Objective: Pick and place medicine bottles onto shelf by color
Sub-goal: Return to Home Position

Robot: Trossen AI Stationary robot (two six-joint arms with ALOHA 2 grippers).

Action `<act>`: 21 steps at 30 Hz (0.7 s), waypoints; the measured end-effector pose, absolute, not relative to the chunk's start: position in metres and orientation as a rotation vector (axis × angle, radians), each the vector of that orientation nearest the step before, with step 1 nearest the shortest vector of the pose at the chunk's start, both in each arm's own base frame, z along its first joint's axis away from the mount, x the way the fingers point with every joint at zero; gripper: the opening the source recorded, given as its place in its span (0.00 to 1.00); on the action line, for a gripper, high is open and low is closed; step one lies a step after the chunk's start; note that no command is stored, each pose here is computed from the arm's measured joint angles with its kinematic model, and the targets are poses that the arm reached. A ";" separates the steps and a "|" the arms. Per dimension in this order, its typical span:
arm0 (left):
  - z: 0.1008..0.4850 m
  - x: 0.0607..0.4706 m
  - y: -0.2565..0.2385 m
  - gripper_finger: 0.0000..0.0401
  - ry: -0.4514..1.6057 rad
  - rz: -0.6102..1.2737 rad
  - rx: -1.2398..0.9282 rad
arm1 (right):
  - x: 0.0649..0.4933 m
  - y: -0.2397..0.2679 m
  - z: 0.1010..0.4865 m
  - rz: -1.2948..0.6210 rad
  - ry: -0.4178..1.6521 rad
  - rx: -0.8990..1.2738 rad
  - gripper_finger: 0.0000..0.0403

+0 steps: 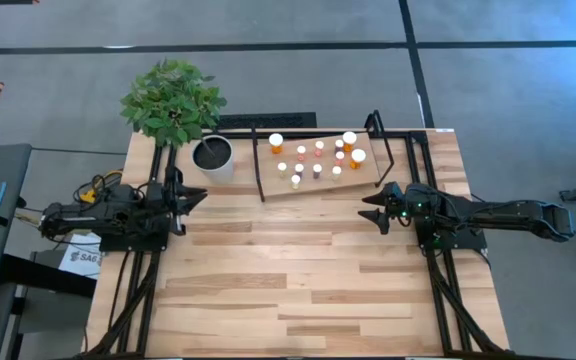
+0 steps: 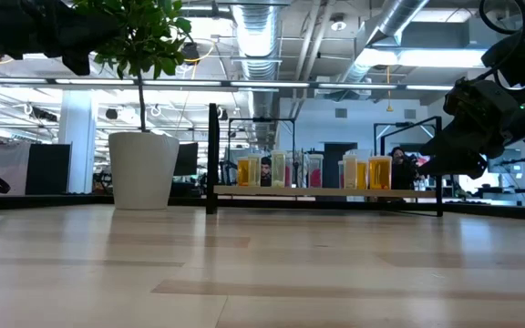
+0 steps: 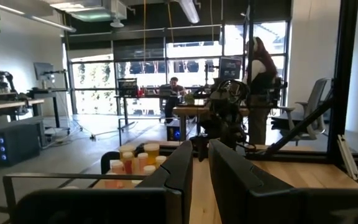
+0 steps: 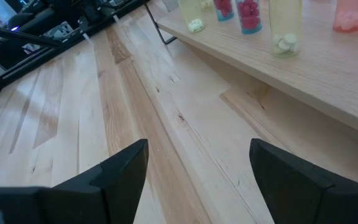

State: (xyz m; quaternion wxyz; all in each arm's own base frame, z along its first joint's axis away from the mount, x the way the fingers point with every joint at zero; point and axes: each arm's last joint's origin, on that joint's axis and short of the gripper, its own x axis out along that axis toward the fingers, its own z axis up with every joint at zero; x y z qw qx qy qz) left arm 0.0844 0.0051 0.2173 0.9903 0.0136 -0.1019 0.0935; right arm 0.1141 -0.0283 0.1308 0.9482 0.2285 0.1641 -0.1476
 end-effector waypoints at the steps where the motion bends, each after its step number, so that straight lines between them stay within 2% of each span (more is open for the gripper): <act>1: 0.217 0.084 0.005 0.11 -0.204 0.188 0.029 | 0.114 -0.028 0.131 -0.300 0.334 0.465 0.75; 21: 0.210 0.088 0.005 0.11 -0.257 0.192 0.042 | 0.114 -0.028 0.131 -0.300 0.334 0.465 0.75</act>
